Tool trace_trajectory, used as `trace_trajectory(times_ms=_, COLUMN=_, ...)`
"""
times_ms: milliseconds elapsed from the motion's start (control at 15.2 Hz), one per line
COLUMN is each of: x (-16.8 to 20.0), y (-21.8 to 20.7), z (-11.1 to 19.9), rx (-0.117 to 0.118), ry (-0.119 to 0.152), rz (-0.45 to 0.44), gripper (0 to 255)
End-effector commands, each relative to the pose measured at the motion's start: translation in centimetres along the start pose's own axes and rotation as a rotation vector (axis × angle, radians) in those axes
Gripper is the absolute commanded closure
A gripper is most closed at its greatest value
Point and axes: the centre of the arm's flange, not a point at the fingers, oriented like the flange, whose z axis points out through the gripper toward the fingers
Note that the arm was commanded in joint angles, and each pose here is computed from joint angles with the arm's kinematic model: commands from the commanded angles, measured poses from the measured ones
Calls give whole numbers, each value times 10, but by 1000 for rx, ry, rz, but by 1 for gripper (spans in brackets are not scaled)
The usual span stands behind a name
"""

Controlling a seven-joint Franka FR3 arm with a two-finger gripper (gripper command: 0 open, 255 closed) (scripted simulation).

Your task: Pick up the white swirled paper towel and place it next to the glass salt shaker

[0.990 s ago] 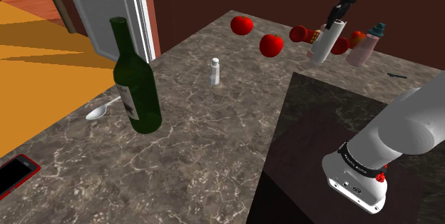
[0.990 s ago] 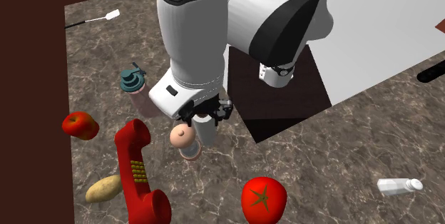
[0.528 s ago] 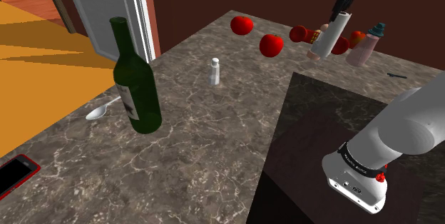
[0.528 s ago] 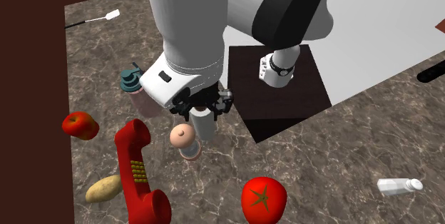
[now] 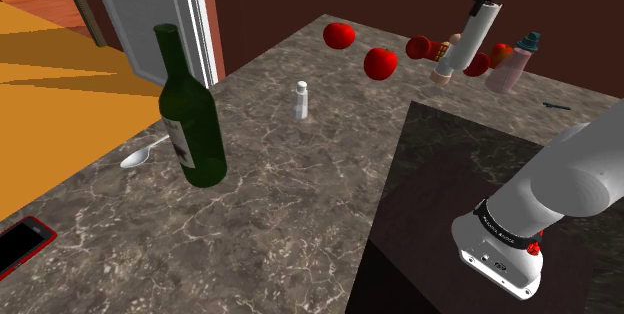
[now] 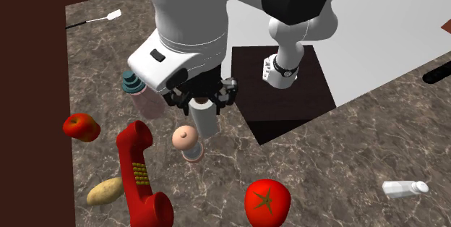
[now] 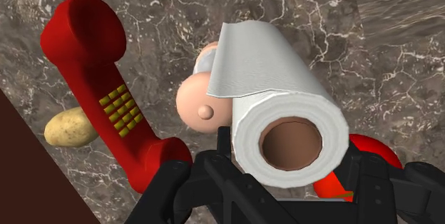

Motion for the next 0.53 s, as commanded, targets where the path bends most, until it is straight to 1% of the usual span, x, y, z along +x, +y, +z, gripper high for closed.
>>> trace_trajectory(times_ms=0, x=1, y=1, z=-11, rx=0, ry=0, rz=0, gripper=255)
trace_trajectory(times_ms=462, x=3, y=3, z=-48, rx=0, ry=0, rz=0, gripper=255)
